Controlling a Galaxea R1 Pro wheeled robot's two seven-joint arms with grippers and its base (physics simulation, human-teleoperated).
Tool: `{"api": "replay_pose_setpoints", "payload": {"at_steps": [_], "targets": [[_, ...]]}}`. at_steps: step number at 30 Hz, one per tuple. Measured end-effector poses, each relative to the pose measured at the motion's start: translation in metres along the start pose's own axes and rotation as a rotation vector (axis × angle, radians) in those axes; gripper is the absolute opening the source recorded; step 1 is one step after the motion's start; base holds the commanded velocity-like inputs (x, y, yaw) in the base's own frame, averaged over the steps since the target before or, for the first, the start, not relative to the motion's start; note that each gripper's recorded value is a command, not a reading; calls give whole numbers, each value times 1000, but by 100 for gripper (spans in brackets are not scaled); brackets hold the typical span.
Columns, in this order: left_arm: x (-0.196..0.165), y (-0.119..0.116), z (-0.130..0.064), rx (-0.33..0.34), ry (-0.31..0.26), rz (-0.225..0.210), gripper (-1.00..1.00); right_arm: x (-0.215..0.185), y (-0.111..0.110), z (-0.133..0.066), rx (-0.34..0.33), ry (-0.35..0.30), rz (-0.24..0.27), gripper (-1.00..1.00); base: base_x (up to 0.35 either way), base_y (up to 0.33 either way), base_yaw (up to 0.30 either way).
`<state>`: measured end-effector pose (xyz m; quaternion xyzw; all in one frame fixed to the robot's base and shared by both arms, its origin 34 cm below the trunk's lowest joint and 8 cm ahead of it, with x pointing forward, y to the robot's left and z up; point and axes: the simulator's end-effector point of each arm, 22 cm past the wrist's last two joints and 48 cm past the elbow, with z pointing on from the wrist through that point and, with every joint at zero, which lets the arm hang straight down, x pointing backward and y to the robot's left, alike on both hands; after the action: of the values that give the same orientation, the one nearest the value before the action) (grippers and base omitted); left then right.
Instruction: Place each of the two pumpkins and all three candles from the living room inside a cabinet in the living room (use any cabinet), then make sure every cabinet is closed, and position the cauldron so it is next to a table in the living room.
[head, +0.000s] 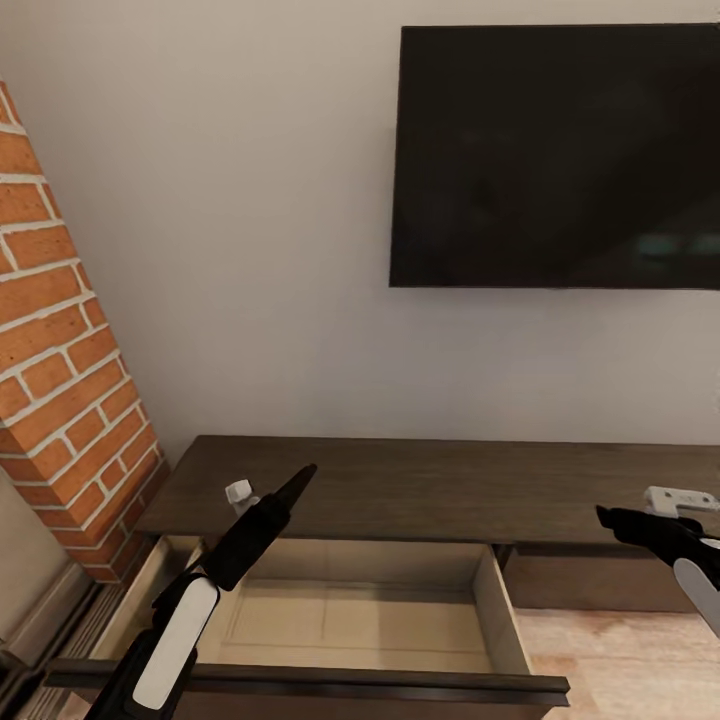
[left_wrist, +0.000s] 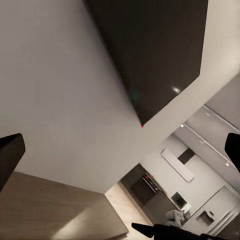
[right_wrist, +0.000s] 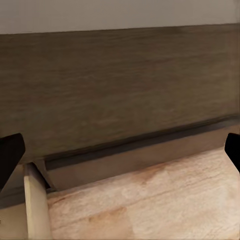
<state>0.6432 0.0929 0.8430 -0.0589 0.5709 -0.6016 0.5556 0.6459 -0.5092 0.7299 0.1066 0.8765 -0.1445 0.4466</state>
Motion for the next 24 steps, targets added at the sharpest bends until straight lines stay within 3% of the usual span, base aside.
{"api": "replay_pose_setpoints", "payload": {"at_steps": [24], "targets": [[1, 0, 1, 1, -1, -3, 100, -4, 0, -1, 4, -13, 4, 100, 0, -6, 264]]}}
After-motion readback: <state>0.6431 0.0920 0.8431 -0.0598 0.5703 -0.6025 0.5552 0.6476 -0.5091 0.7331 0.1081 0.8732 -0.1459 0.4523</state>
